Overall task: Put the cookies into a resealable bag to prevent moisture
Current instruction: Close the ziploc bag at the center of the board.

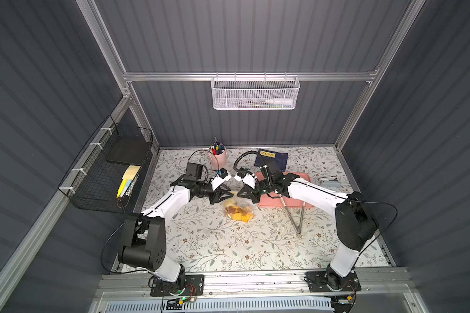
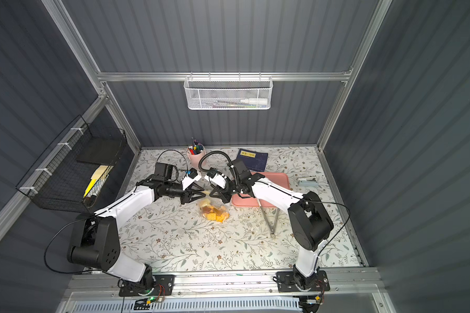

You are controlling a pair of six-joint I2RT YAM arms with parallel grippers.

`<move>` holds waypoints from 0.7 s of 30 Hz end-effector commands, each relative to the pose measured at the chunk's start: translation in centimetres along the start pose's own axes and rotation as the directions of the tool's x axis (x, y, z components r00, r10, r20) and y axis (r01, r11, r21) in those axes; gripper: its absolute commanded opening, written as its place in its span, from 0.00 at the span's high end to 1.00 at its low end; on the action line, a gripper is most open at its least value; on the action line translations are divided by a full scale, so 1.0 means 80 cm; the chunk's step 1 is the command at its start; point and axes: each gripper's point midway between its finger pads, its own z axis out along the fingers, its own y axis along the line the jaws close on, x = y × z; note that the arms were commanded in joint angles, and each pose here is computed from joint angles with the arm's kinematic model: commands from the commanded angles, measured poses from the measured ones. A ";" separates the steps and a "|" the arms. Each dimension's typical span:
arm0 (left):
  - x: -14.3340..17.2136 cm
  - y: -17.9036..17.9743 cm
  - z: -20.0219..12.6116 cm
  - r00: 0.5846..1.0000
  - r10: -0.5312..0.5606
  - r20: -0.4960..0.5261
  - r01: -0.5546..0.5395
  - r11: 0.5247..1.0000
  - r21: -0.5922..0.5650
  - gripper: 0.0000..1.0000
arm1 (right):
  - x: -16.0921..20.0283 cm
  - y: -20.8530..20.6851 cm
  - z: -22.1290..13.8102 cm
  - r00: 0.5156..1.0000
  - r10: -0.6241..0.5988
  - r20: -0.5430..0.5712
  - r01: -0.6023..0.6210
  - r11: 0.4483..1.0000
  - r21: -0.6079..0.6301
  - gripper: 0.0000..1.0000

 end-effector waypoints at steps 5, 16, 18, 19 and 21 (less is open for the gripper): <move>-0.016 0.000 0.004 0.998 0.001 0.059 -0.004 0.999 0.049 1.00 | 0.002 0.001 0.001 1.000 0.007 -0.019 -0.008 1.000 -0.024 1.00; -0.015 -0.007 0.004 0.999 -0.023 0.043 0.020 0.997 0.074 1.00 | -0.006 -0.013 0.002 1.000 0.019 0.010 -0.019 0.999 0.032 0.98; -0.006 -0.009 -0.004 1.000 -0.012 -0.018 0.012 0.999 0.041 0.88 | -0.004 -0.015 -0.001 1.000 0.013 0.002 -0.013 0.999 0.044 1.00; -0.002 -0.011 -0.007 0.999 0.000 -0.043 0.001 1.000 0.031 0.79 | -0.004 -0.014 -0.003 1.000 0.011 0.000 -0.011 0.999 0.045 1.00; 0.006 -0.013 -0.017 0.996 0.013 -0.093 -0.014 1.000 -0.005 0.61 | -0.001 -0.014 -0.004 1.000 0.013 -0.007 -0.013 0.999 0.042 1.00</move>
